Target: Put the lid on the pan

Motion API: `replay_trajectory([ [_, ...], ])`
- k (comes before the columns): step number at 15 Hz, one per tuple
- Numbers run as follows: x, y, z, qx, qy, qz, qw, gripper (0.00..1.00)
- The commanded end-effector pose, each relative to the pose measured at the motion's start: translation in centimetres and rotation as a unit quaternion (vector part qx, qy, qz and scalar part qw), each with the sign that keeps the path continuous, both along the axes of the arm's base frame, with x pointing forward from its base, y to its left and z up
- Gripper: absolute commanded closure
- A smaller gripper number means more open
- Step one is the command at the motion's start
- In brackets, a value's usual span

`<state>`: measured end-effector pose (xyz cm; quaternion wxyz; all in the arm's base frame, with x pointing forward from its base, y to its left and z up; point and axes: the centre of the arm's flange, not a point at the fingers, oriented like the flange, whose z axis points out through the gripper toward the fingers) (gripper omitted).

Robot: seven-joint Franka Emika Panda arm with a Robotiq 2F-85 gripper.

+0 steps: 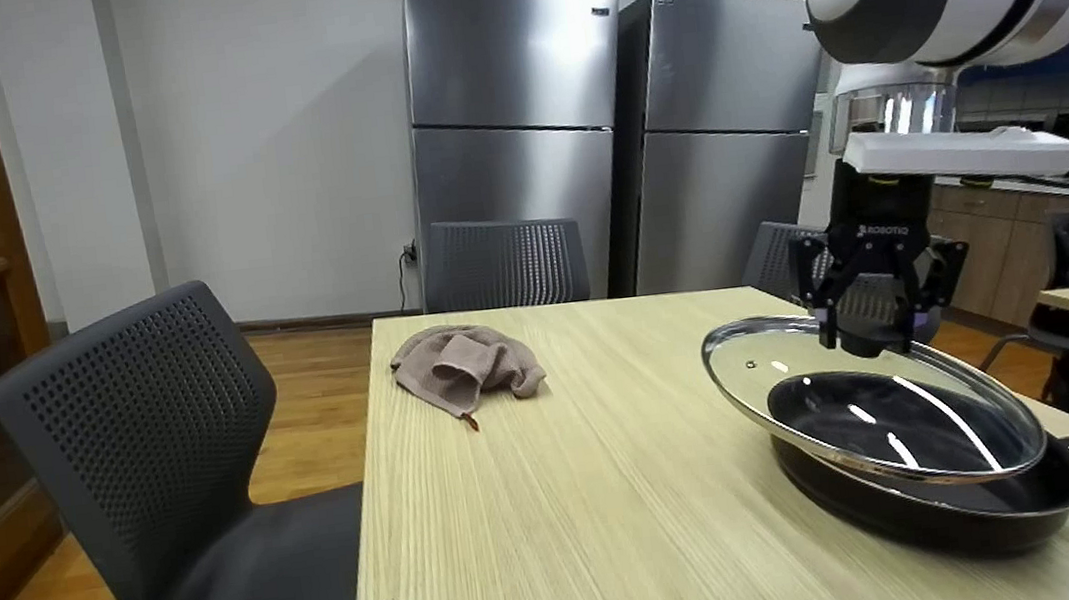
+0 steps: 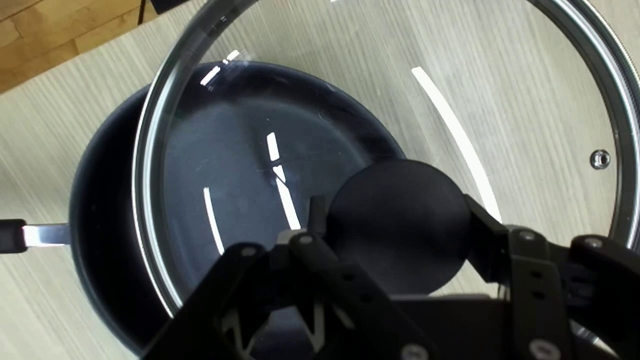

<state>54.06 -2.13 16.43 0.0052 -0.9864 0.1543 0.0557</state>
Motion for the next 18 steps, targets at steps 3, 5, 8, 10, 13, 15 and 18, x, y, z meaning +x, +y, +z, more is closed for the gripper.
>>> replay_trajectory([
  [3, -0.4, -5.0, 1.5, 0.016, 0.012, -0.057, 0.9981, 0.62],
  [5, -0.4, -6.5, 1.3, 0.017, 0.017, -0.080, 0.9965, 0.62],
  [8, -0.2, -8.4, 1.1, 0.021, 0.027, -0.104, 0.9940, 0.62],
  [10, 0.2, -9.5, 0.8, 0.020, 0.032, -0.124, 0.9916, 0.62],
  [13, 0.9, -10.8, 0.2, 0.024, 0.041, -0.149, 0.9877, 0.62],
  [15, 1.6, -11.4, -0.1, 0.027, 0.045, -0.160, 0.9858, 0.62],
  [18, 2.7, -11.7, -0.8, 0.030, 0.047, -0.176, 0.9828, 0.62],
])
